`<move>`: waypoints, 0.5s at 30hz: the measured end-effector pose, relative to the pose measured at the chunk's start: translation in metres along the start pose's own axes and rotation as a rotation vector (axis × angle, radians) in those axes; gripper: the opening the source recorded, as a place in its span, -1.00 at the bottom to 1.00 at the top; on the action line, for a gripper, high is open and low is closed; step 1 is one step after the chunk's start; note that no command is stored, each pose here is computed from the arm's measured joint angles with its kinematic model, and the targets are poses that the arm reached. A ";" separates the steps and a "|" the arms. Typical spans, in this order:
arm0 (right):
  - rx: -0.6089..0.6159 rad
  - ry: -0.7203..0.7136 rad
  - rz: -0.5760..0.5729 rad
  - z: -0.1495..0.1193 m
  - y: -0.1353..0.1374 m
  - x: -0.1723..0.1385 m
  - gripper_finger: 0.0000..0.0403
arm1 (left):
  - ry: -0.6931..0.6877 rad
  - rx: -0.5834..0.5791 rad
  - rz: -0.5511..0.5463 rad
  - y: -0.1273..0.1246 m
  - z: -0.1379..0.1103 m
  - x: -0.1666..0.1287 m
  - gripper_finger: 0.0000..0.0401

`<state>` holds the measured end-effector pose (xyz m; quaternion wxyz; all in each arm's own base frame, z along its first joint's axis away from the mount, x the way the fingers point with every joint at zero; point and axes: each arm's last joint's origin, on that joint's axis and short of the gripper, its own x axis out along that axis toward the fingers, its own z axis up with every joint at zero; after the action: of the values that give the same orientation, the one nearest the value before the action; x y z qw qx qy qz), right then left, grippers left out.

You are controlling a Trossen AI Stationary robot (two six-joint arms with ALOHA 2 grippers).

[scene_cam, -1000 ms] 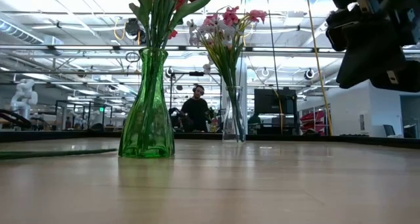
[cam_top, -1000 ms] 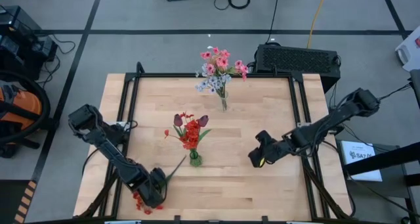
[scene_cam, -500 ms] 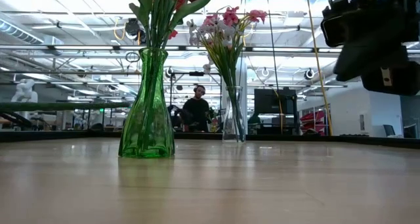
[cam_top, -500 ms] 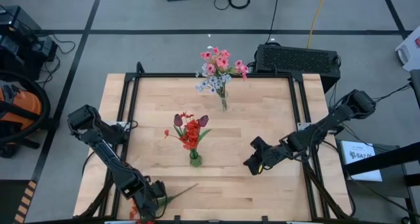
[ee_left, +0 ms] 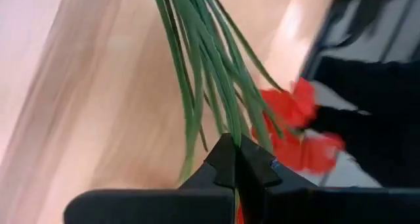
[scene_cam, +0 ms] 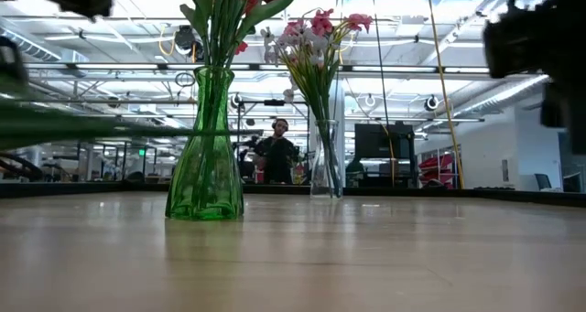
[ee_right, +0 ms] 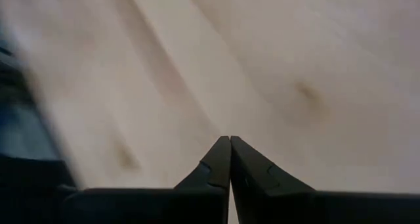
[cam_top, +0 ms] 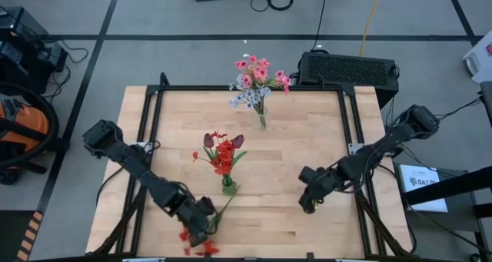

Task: Sort flowers into vase by color
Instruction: Put the orange flowers into the green flower vase

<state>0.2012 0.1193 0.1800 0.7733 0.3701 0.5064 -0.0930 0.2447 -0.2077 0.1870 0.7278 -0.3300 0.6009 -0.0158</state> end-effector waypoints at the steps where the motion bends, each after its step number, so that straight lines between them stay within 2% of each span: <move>1: -0.022 0.027 -0.057 -0.003 -0.001 -0.003 -1.00 | -0.016 -0.005 -0.021 0.000 0.005 -0.001 -1.00; 5: -0.155 0.118 -0.217 -0.014 -0.002 -0.018 -1.00 | -0.063 -0.038 -0.061 -0.001 0.024 -0.005 -1.00; 8: -0.260 0.166 -0.283 -0.021 -0.005 -0.025 -1.00 | -0.088 -0.037 -0.065 -0.003 0.039 -0.006 -1.00; 15: -0.470 0.187 -0.250 -0.032 -0.011 -0.032 -1.00 | -0.126 -0.038 -0.068 -0.011 0.081 0.004 -1.00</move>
<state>0.1580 0.1252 0.1956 0.7703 0.1222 0.6250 -0.0329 0.3210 -0.1802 0.1940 0.7569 -0.3643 0.5426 -0.0084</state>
